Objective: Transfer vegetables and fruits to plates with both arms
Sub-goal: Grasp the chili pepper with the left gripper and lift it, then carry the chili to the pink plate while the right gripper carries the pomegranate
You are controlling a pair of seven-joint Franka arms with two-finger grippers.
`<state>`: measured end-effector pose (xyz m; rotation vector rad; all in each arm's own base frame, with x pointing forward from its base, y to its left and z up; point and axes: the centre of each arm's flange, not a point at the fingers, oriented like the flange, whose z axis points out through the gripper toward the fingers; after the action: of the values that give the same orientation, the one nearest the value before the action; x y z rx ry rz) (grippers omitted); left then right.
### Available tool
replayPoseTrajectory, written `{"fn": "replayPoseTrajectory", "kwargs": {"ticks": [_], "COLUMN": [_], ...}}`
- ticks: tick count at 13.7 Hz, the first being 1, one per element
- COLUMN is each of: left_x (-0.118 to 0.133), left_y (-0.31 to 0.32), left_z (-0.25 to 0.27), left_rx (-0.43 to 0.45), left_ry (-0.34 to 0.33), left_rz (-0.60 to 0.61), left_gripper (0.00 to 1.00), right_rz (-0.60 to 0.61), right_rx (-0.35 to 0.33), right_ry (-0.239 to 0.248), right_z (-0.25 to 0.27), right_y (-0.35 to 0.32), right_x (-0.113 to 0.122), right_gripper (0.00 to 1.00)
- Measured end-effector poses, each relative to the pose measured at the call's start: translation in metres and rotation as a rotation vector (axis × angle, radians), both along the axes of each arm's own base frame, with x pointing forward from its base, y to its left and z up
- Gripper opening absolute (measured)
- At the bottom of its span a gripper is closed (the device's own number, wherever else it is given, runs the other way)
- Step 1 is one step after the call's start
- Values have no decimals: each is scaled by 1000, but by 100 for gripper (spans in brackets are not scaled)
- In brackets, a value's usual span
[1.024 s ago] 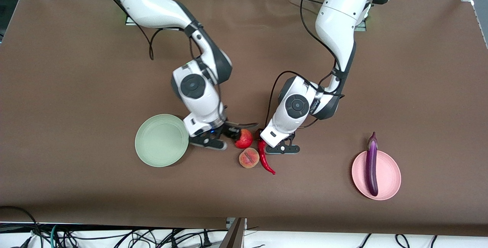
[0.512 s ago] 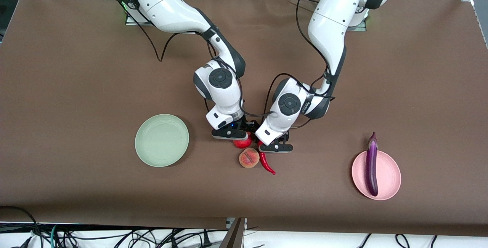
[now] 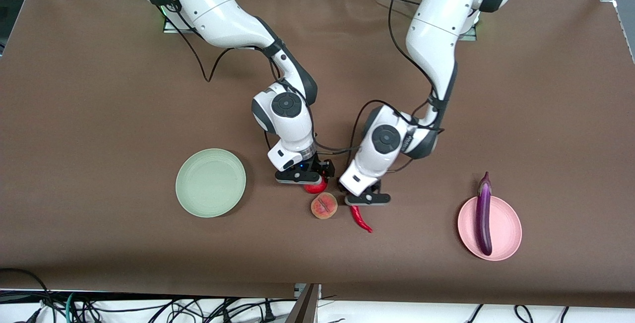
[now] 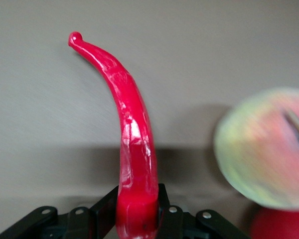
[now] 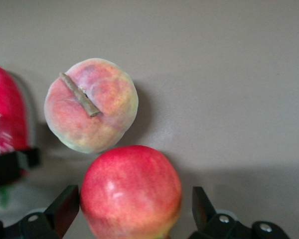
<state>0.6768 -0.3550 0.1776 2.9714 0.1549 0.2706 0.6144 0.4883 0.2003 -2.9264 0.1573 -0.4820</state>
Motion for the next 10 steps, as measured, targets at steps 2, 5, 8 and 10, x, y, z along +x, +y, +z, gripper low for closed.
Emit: {"fn": "replayPoseTrajectory", "kwargs": {"ticks": [2,5,8,10], "left_x": [23,49,66,72], "left_y": [40,112,203,261], "left_z": [17,46,69,77], "left_rx": [-5,29,62,73], "left_ry": [-16,26,78,101], "left_rz": [37,-14,-122,-191], "left_gripper": [32,32,32,32], "right_rz": [-1,-5,-13,-30], "right_rx": [2,4,6,6], "right_ry": [-6,-11,-19,-22], "right_z": [-13,-15,-11,-4], "right_y": [-3,-6,-11,-21], "right_x": [1,4,9,18], "right_gripper": [100,99,89,89]}}
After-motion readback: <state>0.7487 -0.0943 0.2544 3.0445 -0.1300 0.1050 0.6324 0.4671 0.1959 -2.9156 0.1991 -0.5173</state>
